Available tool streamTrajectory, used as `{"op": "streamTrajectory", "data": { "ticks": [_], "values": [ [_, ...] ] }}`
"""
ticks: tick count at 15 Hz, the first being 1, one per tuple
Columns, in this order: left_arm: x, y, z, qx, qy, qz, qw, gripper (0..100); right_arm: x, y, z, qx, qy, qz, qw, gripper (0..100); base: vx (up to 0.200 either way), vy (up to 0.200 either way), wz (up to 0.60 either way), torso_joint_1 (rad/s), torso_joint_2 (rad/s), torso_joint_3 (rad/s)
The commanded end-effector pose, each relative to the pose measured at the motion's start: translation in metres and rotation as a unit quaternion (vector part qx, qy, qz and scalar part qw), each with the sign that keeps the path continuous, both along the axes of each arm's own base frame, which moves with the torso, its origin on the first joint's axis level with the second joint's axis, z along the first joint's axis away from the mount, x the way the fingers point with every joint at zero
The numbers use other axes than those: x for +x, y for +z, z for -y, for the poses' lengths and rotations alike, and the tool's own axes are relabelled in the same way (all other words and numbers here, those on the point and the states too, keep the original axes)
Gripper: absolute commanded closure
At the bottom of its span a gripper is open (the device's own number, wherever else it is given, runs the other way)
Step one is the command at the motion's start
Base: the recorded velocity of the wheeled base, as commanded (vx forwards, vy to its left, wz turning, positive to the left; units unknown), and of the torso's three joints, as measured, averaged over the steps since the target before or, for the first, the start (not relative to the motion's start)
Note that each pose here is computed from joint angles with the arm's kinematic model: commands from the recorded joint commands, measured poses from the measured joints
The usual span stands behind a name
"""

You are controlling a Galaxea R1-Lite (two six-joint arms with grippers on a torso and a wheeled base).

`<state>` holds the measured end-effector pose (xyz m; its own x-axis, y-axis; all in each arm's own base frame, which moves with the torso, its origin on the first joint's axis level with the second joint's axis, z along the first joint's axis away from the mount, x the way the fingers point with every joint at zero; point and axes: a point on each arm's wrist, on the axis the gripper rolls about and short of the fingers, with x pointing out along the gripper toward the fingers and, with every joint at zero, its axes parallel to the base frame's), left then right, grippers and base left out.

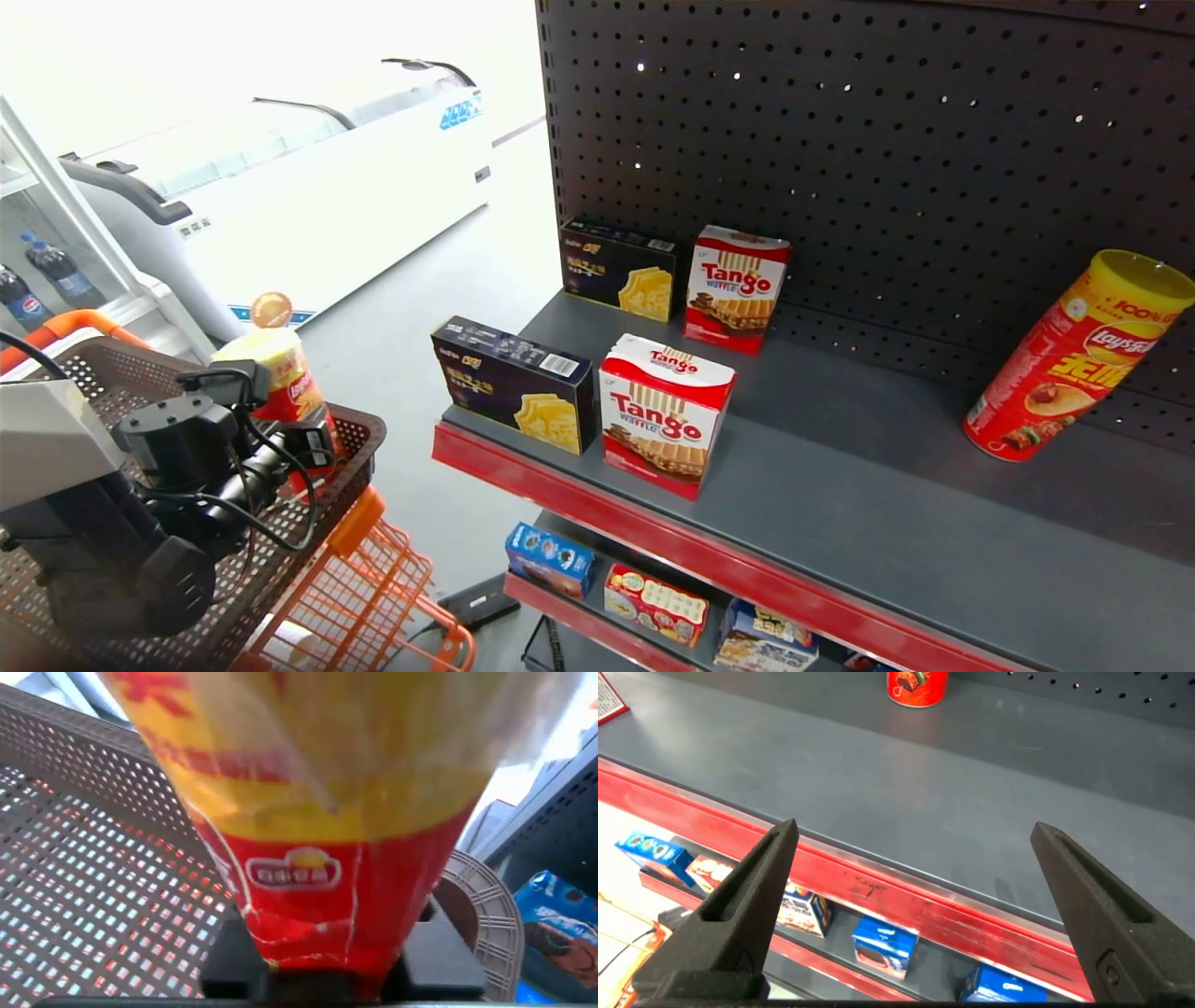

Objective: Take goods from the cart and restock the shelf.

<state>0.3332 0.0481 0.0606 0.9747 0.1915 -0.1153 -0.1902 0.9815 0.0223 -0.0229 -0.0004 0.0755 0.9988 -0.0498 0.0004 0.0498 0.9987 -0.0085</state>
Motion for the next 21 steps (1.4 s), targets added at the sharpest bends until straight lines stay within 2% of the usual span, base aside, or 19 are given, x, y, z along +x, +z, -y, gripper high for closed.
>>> {"op": "streamTrajectory", "data": {
  "ticks": [1,2,3,4,5,6,8,10,11,12,13,14,15,16,17,18,19,20,21],
  "values": [
    [-0.004,0.023,0.003,0.025,-0.005,0.031,0.9992,100,0.000,0.000,0.000,0.000,0.000,0.000,1.000,0,0.000,0.000,0.00,0.000,0.00,0.000],
    [-0.005,0.030,0.004,0.035,-0.006,0.041,0.9985,100,0.000,0.000,0.000,0.000,0.000,0.000,1.000,0,0.000,0.000,0.00,0.000,0.00,0.000],
    [-0.008,0.057,0.011,0.053,-0.016,0.082,0.9951,100,0.000,0.000,0.000,0.000,0.000,0.000,1.000,0,0.000,0.000,0.00,0.000,0.00,0.000],
    [-0.012,0.069,0.017,0.055,-0.024,0.099,0.9932,100,0.000,0.000,0.000,0.000,0.000,0.000,1.000,0,0.000,0.000,0.00,0.000,0.00,0.000],
    [-0.027,0.089,0.024,0.056,-0.036,0.120,0.9906,100,0.000,0.000,0.000,0.000,0.000,0.000,1.000,0,0.000,0.000,0.00,0.000,0.00,0.000],
    [-0.041,0.101,0.028,0.055,-0.048,0.120,0.9900,100,0.000,0.000,0.000,0.000,0.000,0.000,1.000,0,0.000,0.000,0.00,0.000,0.00,0.000],
    [-0.059,0.118,0.037,0.056,-0.063,0.141,0.9864,100,0.000,0.000,0.000,0.000,0.000,0.000,1.000,0,0.000,0.000,0.00,0.000,0.00,0.000],
    [-0.078,0.141,0.053,0.054,-0.089,0.169,0.9800,100,0.000,0.000,0.000,0.000,0.000,0.000,1.000,0,0.000,0.000,0.00,0.000,0.00,0.000],
    [-0.081,0.145,0.053,0.055,-0.095,0.153,0.9821,100,0.000,0.000,0.000,0.000,0.000,0.000,1.000,0,0.000,0.000,0.00,0.000,0.00,0.000],
    [-0.092,0.150,0.059,0.055,-0.127,0.153,0.9785,100,0.000,0.000,0.000,0.000,0.000,0.000,1.000,0,0.000,0.000,0.00,0.000,0.00,0.000],
    [-0.107,0.158,0.072,0.051,-0.200,0.168,0.9640,100,0.000,0.000,0.000,0.000,0.000,0.000,1.000,0,0.000,0.000,0.00,0.000,0.00,0.000],
    [-0.114,0.163,0.081,0.051,-0.251,0.175,0.9507,100,0.000,0.000,0.000,0.000,0.000,0.000,1.000,0,0.000,0.000,0.00,0.000,0.00,0.000],
    [-0.115,0.164,0.082,0.051,-0.264,0.174,0.9474,100,0.000,0.000,0.000,0.000,0.000,0.000,1.000,0,0.000,0.000,0.00,0.000,0.00,0.000],
    [-0.115,0.164,0.082,0.051,-0.264,0.174,0.9474,100,0.000,0.000,0.000,0.000,0.000,0.000,1.000,0,0.000,0.000,0.00,0.000,0.00,0.000],
    [-0.123,0.167,0.098,0.044,-0.320,0.166,0.9317,100,0.000,0.000,0.000,0.000,0.000,0.000,1.000,0,0.000,0.000,0.00,0.000,0.00,0.000],
    [-0.130,0.171,0.105,0.040,-0.339,0.170,0.9245,100,0.000,0.000,0.000,0.000,0.000,0.000,1.000,0,0.000,0.000,0.00,0.000,0.00,0.000],
    [-0.132,0.170,0.109,0.038,-0.347,0.163,0.9226,100,0.000,0.000,0.000,0.000,0.000,0.000,1.000,0,0.000,0.000,0.00,0.000,0.00,0.000],
    [-0.143,0.171,0.115,0.032,-0.375,0.149,0.9143,100,0.000,0.000,0.000,0.000,0.000,0.000,1.000,0,0.000,0.000,0.00,0.000,0.00,0.000],
    [-0.153,0.171,0.117,0.027,-0.391,0.128,0.9110,100,0.000,0.000,0.000,0.000,0.000,0.000,1.000,0,0.000,0.000,0.00,0.000,0.00,0.000]
  ]
}}
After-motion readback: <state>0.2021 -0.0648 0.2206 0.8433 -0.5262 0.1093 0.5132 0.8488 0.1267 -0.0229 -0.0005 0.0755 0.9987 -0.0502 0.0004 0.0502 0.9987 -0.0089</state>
